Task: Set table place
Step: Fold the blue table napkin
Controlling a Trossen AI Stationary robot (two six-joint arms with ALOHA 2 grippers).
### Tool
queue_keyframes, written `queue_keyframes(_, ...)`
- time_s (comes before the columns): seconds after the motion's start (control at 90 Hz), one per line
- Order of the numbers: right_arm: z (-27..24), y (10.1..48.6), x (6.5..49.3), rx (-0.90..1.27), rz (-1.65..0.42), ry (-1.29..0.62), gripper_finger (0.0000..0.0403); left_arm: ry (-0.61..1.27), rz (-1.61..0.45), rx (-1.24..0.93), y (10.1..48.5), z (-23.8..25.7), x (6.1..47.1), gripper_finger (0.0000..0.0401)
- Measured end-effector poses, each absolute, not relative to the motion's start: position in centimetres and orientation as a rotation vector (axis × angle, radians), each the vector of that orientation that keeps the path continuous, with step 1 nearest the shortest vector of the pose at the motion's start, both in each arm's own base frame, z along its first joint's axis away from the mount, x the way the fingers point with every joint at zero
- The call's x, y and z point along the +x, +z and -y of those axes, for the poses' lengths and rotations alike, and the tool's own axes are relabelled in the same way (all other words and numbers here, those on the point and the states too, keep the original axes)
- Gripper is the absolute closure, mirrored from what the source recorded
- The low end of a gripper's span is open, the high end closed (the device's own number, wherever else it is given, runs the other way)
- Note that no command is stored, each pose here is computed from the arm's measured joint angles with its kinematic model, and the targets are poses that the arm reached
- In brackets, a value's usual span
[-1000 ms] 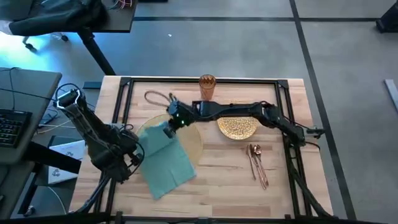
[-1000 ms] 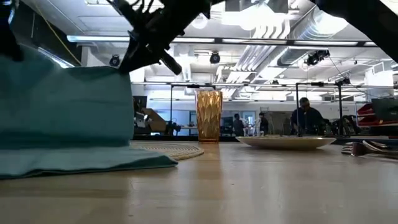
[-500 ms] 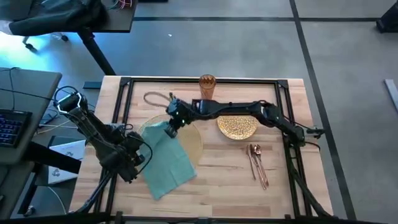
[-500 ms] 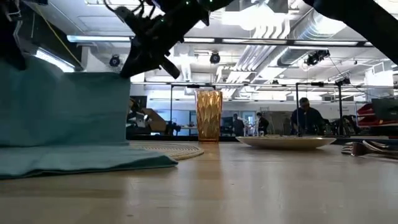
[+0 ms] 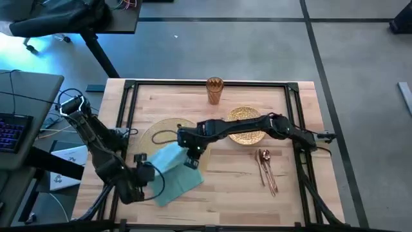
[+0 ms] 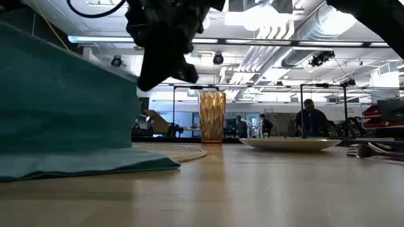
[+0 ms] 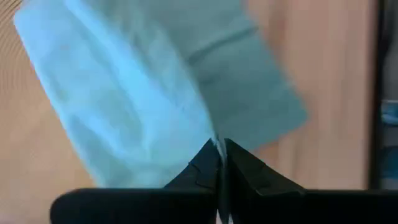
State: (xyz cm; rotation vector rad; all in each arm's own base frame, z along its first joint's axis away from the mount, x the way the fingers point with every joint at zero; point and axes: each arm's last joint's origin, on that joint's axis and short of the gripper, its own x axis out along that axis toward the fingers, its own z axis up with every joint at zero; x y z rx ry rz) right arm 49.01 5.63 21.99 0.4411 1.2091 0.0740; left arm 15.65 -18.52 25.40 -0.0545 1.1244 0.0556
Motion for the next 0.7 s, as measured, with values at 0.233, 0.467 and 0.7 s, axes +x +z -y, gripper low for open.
queue_keyframes(0.233,-7.6,21.9,48.6,0.387,-1.228,0.066,0.0403,0.117,-1.112,-0.021,24.9,17.9,15.6,0.0401)
queue_keyframes(0.467,-7.8,21.9,48.9,0.334,-1.169,-0.035,0.0403,0.144,-1.055,-0.135,23.5,18.1,16.0,0.0401)
queue_keyframes(0.7,-4.5,23.4,51.1,0.403,-0.896,-0.226,0.0403,0.463,-0.954,-0.104,24.8,15.9,15.5,0.0401)
